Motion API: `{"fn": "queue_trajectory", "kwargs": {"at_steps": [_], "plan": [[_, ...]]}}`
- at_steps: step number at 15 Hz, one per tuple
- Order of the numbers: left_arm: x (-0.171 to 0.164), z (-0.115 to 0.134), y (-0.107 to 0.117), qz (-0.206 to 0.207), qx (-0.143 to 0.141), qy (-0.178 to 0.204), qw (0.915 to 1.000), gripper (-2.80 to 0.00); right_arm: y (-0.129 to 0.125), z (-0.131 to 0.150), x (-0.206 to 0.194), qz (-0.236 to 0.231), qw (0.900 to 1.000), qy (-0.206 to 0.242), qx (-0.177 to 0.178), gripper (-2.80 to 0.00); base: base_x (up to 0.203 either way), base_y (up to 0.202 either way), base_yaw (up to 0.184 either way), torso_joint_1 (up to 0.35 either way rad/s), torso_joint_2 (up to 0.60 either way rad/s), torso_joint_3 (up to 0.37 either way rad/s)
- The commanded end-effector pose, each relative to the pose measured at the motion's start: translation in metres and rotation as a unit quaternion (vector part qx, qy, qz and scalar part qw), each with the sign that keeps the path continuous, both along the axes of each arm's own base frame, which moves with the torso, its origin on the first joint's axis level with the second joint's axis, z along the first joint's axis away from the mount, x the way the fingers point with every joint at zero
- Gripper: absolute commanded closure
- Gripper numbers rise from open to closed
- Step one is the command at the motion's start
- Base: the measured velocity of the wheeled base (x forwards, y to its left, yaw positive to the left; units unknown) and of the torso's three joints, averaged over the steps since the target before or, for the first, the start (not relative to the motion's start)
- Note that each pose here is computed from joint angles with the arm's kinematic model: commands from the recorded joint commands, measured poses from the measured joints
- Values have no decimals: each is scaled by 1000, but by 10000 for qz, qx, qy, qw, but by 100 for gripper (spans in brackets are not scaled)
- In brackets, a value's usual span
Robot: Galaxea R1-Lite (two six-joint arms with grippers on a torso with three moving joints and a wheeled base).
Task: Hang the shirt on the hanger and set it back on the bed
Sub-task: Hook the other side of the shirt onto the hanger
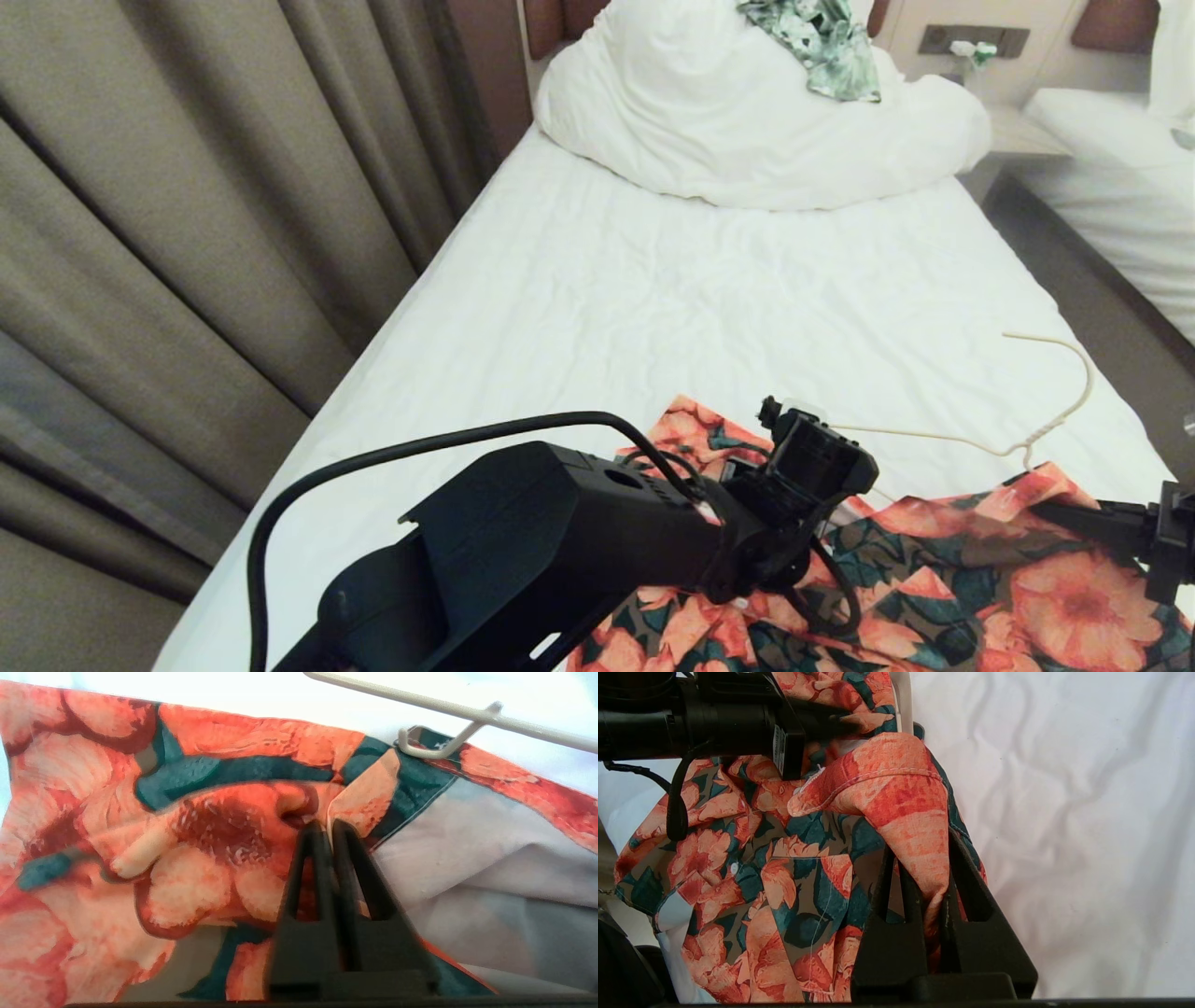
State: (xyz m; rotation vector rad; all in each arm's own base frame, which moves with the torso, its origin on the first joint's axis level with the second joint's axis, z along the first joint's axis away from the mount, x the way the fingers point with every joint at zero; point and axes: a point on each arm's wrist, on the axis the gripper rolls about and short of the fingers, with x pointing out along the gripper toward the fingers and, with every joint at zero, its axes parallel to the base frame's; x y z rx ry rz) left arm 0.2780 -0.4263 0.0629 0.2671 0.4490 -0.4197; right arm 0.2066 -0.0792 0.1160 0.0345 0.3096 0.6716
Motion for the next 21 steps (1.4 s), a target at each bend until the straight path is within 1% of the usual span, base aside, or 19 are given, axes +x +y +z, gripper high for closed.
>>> {"fn": "queue_trajectory", "kwargs": {"at_steps": [1, 6, 8, 10, 14, 15, 16, 18, 21], "plan": [[-1, 1, 0, 15, -14, -3, 10000, 0, 0, 1, 0, 20, 10000, -52, -15, 0, 0, 0, 0, 0, 0, 0], [-5, 2, 3, 20, 14, 32, 10000, 0, -1, 5, 1, 8, 9999, -105, -34, 0, 0, 0, 0, 0, 0, 0], [-6, 10, 4, 37, -92, -4, 10000, 0, -1, 5, 1, 14, 9999, -109, -31, 0, 0, 0, 0, 0, 0, 0], [-8, 13, 4, 16, -95, -14, 10000, 0, -1, 5, 1, 8, 9999, -113, -37, 0, 0, 0, 0, 0, 0, 0], [-9, 9, 4, 8, -46, 27, 10000, 0, -1, 6, 1, 8, 9999, -126, -44, 0, 0, 0, 0, 0, 0, 0], [-10, 10, 5, 8, -46, 27, 10000, -150, -1, 6, 1, 0, 9999, -126, -44, 0, 0, 0, 0, 0, 0, 0], [-10, 11, 5, 4, -53, 16, 10000, -280, -1, 6, 1, 0, 9999, -131, -47, 0, 0, 0, 0, 0, 0, 0], [-10, 10, 5, 5, -41, 30, 10000, -280, -1, 6, 1, 0, 9999, -128, -45, 0, 0, 0, 0, 0, 0, 0], [-14, 1, 4, -32, 60, 102, 9999, -280, -1, 6, 1, 2, 9999, -135, -47, 0, 0, 0, 0, 0, 0, 0]]}}
